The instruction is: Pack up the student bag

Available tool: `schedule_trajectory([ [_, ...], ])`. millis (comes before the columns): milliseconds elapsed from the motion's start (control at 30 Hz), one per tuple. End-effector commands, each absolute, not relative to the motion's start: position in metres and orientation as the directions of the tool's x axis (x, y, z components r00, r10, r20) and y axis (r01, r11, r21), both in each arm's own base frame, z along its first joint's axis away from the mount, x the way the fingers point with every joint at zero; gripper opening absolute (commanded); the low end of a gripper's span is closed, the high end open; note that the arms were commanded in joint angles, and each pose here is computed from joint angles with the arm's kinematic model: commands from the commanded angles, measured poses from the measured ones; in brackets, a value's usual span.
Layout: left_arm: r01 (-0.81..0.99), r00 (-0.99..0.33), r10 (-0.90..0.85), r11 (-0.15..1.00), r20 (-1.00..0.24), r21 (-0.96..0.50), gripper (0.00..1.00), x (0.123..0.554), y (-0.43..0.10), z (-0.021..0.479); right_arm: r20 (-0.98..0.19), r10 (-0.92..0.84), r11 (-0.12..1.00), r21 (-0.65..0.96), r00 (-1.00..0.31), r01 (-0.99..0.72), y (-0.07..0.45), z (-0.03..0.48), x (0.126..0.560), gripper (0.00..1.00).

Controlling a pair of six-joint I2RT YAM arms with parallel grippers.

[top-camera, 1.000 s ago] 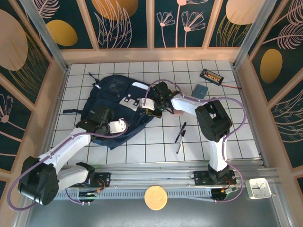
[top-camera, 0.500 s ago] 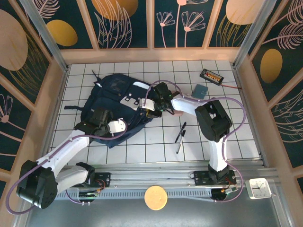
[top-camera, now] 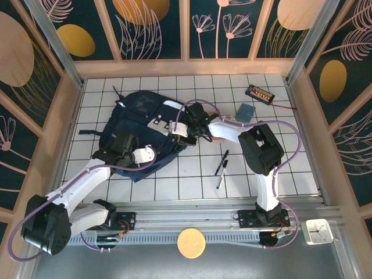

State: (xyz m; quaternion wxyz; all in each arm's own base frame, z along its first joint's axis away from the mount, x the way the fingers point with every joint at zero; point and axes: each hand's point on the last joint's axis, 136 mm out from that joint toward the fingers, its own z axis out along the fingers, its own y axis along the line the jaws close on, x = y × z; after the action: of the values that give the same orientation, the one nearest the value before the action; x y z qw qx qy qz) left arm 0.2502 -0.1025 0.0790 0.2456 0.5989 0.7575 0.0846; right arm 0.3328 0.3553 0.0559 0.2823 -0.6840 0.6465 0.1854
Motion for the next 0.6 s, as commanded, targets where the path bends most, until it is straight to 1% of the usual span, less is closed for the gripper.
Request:
schedule_trajectory([
  [0, 0.832, -0.167, 0.921, 0.323, -0.351, 0.451, 0.0, 0.265, -0.114, 0.097, -0.643, -0.759, -0.072, -0.071, 0.101, -0.995, 0.368, 0.062, 0.298, 0.03],
  [33, 0.832, -0.169, 0.921, 0.325, -0.352, 0.45, 0.0, 0.265, -0.114, 0.097, -0.641, -0.761, -0.071, -0.068, 0.098, -0.995, 0.367, 0.063, 0.297, 0.0],
  [200, 0.824, -0.189, 0.914, 0.346, -0.359, 0.448, 0.0, 0.27, -0.117, 0.1, -0.634, -0.769, -0.067, -0.048, 0.082, -0.997, 0.364, 0.078, 0.285, 0.0],
  [367, 0.82, -0.218, 0.9, 0.379, -0.378, 0.429, 0.0, 0.277, -0.128, 0.103, -0.604, -0.795, -0.092, 0.015, 0.065, -0.996, 0.364, 0.083, 0.251, 0.0],
  [500, 0.813, -0.259, 0.864, 0.437, -0.432, 0.385, 0.0, 0.284, -0.146, 0.105, -0.599, -0.799, -0.111, 0.076, 0.044, -0.991, 0.373, 0.084, 0.224, 0.0],
  [567, 0.809, -0.275, 0.837, 0.468, -0.473, 0.357, 0.0, 0.286, -0.158, 0.107, -0.616, -0.788, -0.099, 0.103, 0.015, -0.99, 0.378, 0.087, 0.217, 0.0],
])
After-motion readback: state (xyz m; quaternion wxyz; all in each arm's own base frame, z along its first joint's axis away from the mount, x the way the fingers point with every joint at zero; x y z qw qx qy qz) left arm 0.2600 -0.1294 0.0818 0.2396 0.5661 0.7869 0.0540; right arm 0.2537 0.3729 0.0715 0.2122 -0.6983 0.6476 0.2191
